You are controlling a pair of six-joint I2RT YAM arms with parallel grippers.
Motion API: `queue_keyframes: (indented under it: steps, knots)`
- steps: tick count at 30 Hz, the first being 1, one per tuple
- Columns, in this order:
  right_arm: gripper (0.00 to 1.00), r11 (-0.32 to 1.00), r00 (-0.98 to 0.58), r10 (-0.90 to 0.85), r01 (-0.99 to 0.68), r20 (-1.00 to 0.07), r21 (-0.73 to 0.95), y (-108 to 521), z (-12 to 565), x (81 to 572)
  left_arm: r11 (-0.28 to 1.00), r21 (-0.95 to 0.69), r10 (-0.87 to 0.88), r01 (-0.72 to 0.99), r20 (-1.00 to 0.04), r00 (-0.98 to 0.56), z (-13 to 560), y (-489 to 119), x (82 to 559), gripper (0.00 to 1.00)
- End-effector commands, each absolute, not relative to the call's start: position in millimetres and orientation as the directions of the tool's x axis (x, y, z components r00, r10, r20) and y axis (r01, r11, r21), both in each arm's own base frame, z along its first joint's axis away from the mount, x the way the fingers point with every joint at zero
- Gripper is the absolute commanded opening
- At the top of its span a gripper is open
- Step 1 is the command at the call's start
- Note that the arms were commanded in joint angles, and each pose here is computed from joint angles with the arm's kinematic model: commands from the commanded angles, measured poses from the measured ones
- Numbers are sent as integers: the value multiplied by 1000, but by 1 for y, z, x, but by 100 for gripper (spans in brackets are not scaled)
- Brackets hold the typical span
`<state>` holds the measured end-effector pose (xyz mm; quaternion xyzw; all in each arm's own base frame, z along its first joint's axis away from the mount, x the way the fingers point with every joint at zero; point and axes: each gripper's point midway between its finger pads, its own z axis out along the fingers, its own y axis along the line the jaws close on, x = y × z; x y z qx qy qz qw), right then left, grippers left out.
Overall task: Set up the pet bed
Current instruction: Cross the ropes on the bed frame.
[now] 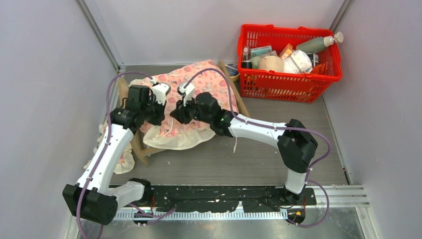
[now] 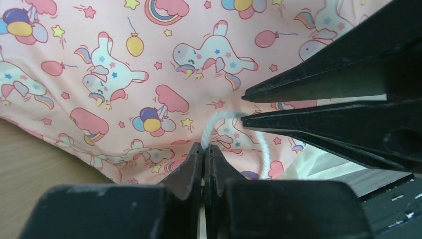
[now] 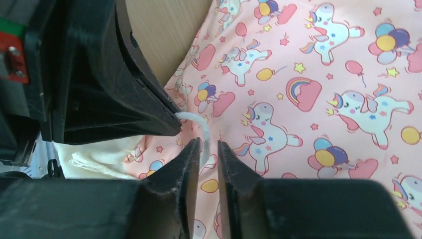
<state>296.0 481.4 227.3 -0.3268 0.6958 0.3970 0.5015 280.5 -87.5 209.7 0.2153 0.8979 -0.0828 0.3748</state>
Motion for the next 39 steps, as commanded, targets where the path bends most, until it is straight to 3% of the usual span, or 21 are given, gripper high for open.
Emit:
queue_keyframes:
  steps: [1,5,10,21,26,31,38,39]
  knots:
    - [33,513,-265,42,-822,-963,249,467,260,301,906,25,303,422,-735,-607,217,-87,296,0]
    - [52,571,-283,150,-757,-947,317,443,264,299,946,-3,223,324,-720,-658,211,-80,293,0]
    - [65,608,-242,209,-727,-948,320,425,271,274,986,6,124,166,-691,-712,198,-59,278,0]
    - [64,537,-288,103,-790,-952,297,436,201,181,986,-1,-115,-165,-717,-687,164,-19,244,0]
    - [62,466,-95,26,-880,-995,96,454,167,146,978,-25,-158,-206,-733,-661,163,-17,244,0]
    - [61,473,142,16,-873,-990,-117,465,147,147,975,-28,-169,-223,-746,-644,165,-16,248,0]
    - [60,538,126,-13,-835,-992,-113,488,124,167,958,9,-183,-288,-754,-631,169,-3,246,0]
    - [60,548,112,-8,-831,-994,-97,489,122,172,958,4,-185,-288,-760,-623,173,-3,246,4]
